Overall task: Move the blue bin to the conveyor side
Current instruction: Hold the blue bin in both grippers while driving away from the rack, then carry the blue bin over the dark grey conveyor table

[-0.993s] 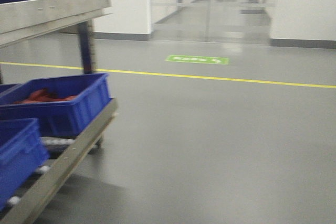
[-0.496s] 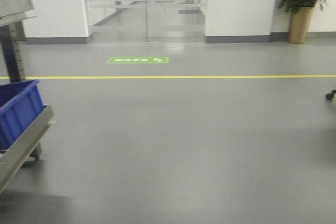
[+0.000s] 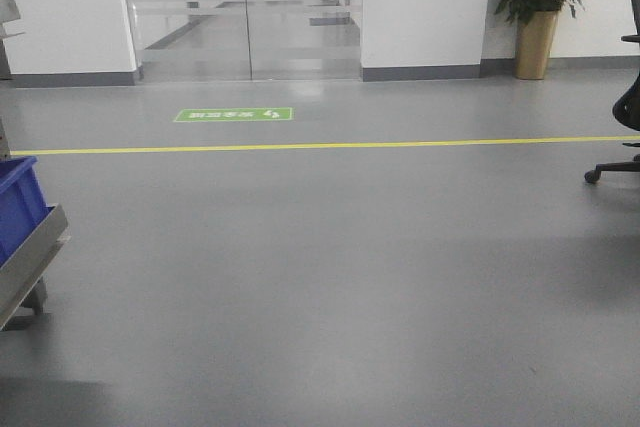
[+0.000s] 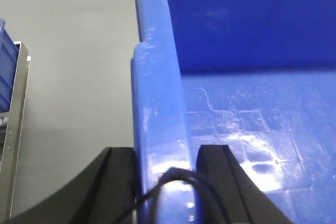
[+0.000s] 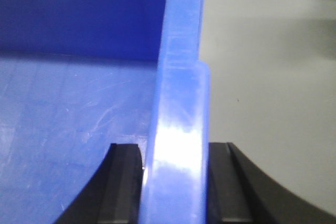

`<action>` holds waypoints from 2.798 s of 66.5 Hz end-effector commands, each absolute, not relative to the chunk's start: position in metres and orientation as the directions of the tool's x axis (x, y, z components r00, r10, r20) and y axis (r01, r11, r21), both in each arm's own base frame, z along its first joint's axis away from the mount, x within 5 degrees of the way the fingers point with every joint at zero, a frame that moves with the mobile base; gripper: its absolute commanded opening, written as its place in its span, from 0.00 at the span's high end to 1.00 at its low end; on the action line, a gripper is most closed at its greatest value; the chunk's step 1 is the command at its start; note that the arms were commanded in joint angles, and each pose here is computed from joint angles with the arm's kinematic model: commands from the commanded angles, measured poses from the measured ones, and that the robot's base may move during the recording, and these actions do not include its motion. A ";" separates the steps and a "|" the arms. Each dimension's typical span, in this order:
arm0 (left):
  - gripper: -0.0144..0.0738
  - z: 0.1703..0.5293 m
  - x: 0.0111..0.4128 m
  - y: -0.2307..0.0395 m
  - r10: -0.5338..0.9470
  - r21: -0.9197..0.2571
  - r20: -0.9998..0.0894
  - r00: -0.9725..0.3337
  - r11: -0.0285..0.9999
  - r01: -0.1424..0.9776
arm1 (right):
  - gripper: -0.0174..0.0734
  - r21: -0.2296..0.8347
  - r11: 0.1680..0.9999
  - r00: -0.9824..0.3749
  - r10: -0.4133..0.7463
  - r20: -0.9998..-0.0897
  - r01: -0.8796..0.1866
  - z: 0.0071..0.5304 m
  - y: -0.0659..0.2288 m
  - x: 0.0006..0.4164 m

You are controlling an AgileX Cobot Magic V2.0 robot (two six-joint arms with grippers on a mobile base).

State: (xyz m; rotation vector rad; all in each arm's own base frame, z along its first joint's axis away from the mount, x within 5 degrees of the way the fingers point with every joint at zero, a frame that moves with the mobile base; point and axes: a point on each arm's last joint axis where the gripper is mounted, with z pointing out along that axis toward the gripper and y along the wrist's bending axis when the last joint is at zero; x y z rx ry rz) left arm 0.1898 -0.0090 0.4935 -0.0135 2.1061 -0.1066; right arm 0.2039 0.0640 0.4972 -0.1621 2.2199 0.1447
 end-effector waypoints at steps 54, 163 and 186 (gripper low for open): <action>0.83 0.511 0.182 -0.007 -0.027 -0.044 -0.922 -0.387 0.998 0.036 | 0.89 -0.015 0.988 -0.482 -0.088 -0.872 -0.153 0.514 0.056 0.201; 0.83 0.511 0.182 -0.007 -0.026 -0.042 -0.922 -0.387 0.999 0.034 | 0.89 -0.015 0.988 -0.480 -0.088 -0.873 -0.153 0.514 0.056 0.201; 0.83 0.511 0.182 -0.006 -0.016 -0.028 -0.923 -0.385 0.999 0.025 | 0.89 -0.015 0.988 -0.480 -0.088 -0.873 -0.153 0.514 0.056 0.201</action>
